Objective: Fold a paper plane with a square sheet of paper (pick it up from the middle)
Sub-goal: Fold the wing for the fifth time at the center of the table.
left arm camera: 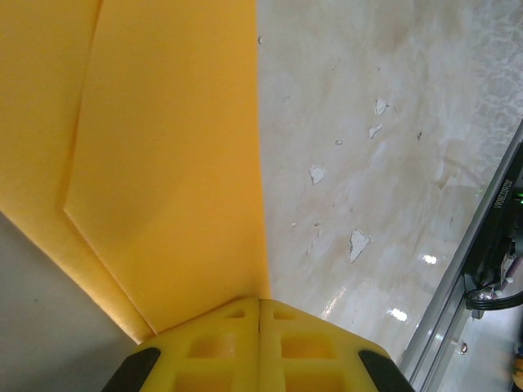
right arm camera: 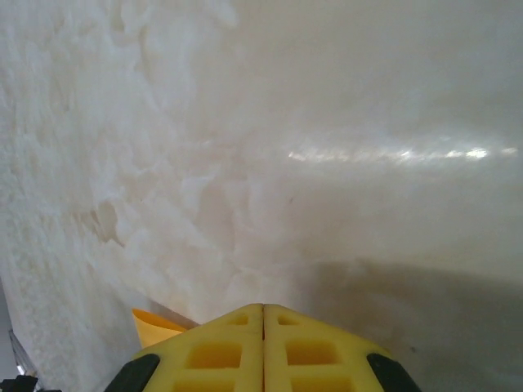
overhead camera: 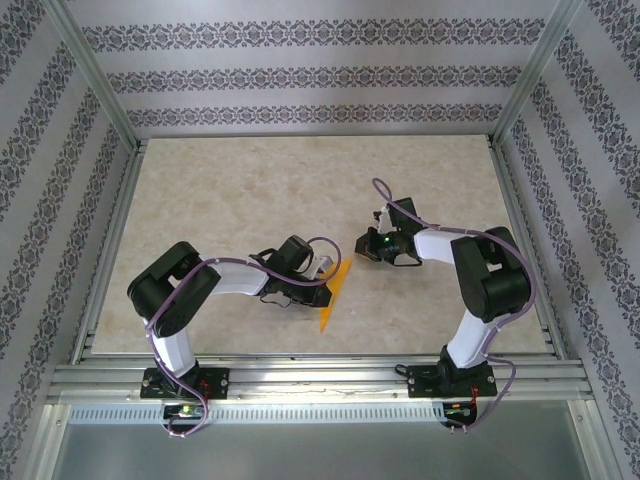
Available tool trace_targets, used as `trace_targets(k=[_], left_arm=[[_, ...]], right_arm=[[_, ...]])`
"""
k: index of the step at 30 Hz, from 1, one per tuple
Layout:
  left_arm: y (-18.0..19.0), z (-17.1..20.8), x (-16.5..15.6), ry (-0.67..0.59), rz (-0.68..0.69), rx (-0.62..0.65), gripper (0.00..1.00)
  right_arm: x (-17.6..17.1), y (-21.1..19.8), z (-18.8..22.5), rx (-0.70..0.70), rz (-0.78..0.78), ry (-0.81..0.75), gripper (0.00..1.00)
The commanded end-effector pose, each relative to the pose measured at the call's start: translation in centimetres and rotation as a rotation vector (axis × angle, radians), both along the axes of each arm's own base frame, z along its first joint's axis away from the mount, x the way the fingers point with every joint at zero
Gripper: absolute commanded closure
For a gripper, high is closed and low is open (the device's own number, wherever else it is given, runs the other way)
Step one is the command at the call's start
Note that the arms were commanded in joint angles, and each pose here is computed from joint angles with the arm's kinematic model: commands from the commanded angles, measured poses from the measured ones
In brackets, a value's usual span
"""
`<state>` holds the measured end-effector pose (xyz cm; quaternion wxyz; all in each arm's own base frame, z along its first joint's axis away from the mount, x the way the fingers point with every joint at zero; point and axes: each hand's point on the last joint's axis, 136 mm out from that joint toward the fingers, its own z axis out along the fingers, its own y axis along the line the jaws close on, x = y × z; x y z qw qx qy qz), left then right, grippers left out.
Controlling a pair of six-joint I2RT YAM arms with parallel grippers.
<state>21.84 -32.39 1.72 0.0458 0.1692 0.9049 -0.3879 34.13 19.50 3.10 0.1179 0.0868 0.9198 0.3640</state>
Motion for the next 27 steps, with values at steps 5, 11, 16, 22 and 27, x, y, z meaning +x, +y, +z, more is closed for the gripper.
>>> trace_targets(k=[5,11,16,22,27], left_arm=[[3.5,-3.5,-1.9,0.103,0.064,0.183,1.00],[3.2,-2.8,-1.3,0.077,0.083,0.163,1.00],[2.7,-3.0,-1.1,0.087,0.070,0.162,1.00],[3.2,-3.7,-1.7,0.107,0.075,0.172,1.00],[3.6,-4.0,-2.1,0.114,0.078,0.179,1.00]], right_arm=[[-1.8,2.1,5.0,0.057,0.083,-0.133,0.92],[-4.7,3.2,3.8,0.070,0.140,-0.090,0.92],[-5.7,3.8,3.6,0.079,0.159,-0.075,0.92],[-6.1,5.5,3.4,0.095,0.218,-0.061,0.92],[-5.7,5.6,1.5,0.063,0.219,-0.020,0.92]])
